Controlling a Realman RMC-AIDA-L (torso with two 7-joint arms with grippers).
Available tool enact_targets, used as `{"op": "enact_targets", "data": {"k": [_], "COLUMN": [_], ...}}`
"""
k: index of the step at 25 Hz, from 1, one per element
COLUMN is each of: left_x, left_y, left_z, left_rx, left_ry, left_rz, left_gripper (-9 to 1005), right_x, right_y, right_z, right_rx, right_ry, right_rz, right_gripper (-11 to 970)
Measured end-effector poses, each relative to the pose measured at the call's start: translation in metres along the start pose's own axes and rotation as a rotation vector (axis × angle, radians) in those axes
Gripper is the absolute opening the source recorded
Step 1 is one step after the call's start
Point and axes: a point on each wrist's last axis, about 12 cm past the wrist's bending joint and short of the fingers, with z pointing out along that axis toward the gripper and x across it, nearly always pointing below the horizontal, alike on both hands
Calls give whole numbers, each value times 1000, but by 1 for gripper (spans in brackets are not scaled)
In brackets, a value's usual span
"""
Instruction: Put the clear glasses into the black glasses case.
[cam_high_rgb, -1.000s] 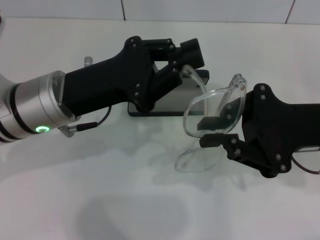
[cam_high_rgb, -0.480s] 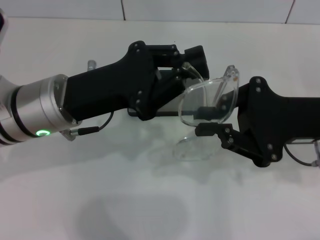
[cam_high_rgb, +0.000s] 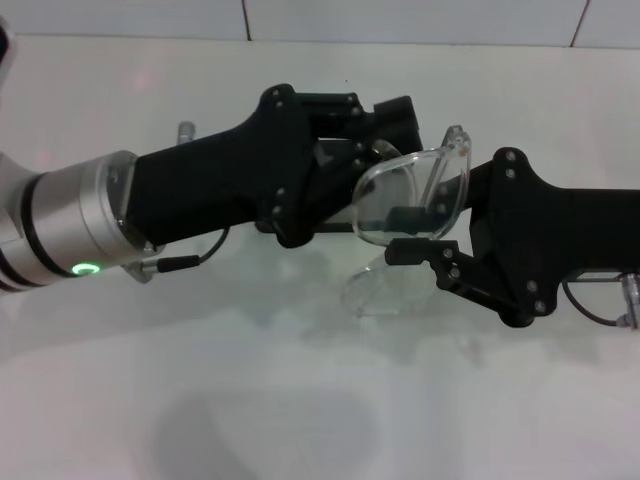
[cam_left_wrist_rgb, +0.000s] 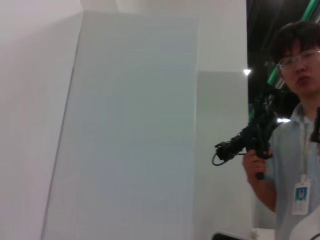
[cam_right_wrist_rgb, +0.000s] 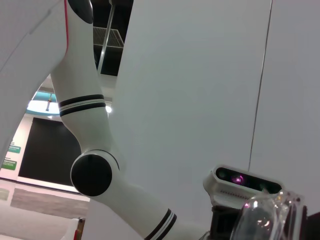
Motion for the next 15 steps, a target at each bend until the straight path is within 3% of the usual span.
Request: {"op": "enact_targets", "data": {"k": [3, 8, 12, 15], "left_x": [-4, -13, -14, -11], "left_y": [4, 6, -2, -13], "left_z": [-7, -37, -67, -89], "left_rx": [-38, -153, -231, -284], "left_ry": [-8, -21, 5, 30], "left_rz": [26, 50, 29, 0], "left_gripper": [109, 108, 108, 108], "right_x": [-1, -4, -14, -32], "right_y": [1, 0, -12, -33], "right_z": [0, -4, -14, -21], "right_rx": [-9, -3, 28, 53], "right_ry": [-6, 0, 72, 201], "right_rz": [-1, -1, 61, 113], "right_gripper": [112, 112, 113, 113]}}
